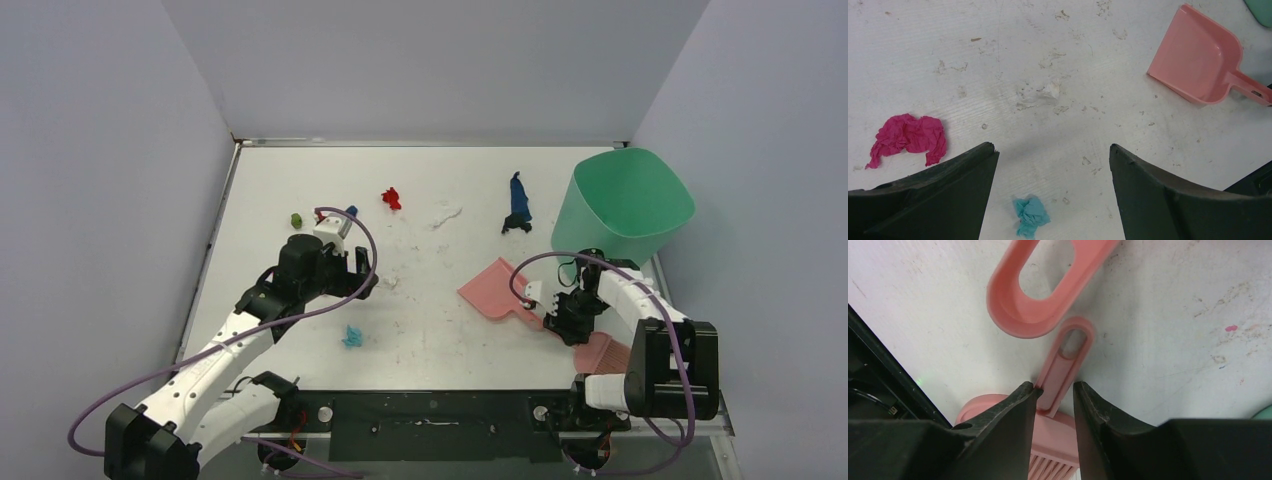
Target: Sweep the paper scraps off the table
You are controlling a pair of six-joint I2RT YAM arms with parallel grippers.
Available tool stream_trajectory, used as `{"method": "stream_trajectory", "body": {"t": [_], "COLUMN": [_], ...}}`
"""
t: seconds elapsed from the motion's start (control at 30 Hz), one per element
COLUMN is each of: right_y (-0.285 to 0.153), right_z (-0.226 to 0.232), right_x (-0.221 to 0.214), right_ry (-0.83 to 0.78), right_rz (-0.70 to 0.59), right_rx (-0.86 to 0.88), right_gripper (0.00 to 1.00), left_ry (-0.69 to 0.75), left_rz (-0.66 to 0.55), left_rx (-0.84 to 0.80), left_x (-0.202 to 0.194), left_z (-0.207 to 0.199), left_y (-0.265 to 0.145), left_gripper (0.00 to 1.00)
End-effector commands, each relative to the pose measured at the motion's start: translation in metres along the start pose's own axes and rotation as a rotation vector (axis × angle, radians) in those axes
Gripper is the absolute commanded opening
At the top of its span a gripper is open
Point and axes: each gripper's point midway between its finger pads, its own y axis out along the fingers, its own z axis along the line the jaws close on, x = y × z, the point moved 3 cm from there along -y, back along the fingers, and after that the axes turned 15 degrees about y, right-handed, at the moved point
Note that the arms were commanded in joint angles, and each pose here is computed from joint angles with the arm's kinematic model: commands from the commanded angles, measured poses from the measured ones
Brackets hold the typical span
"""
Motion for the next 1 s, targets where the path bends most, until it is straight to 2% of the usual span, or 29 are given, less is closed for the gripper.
{"method": "stream_trajectory", "body": {"t": [0.0,0.03,0.1,0.17,0.27,0.33,0.47,0.53,0.97], "right_y": [0.006,0.004,0.003,0.005,0.017,0.024,0.020,0.014,-0.038], "right_z": [-0.023,-0.023,-0.020,-0.019,-0.021,-0.021,-0.022,-0.020,-0.005], "right_x": [0.006,0.008,0.008,0.006,-0.001,-0.006,-0.003,0.000,0.031], "right_ry": [-0.072,-0.074,-0.067,-0.064,-0.063,-0.061,-0.054,-0.062,-0.094], "right_rz": [-0.032,-0.039,-0.040,-0.029,-0.006,0.002,-0.017,-0.028,-0.178], "right_rx": [-0.109,-0.107,-0.093,-0.084,-0.104,-0.116,-0.129,-0.129,-0.149], "right_gripper": [0.32,0.33,0.48,0.57,0.60,0.55,0.33,0.25,0.13], "left_ry": [0.020,0.023,0.022,0.022,0.022,0.022,0.021,0.023,0.027], "left_rz": [-0.070,-0.069,-0.066,-0.065,-0.067,-0.069,-0.067,-0.067,-0.057], "left_rx": [-0.009,-0.012,-0.009,-0.007,-0.008,-0.007,-0.009,-0.002,-0.014], "left_x": [0.023,0.023,0.022,0.021,0.021,0.022,0.021,0.021,0.020], "left_z": [-0.002,-0.003,-0.002,-0.002,-0.002,-0.002,-0.002,-0.001,-0.004], "left_y": [0.000,0.000,0.000,0.000,0.000,0.000,0.000,0.000,0.002], "left_gripper": [0.81,0.81,0.81,0.81,0.81,0.81,0.81,0.81,0.81]}}
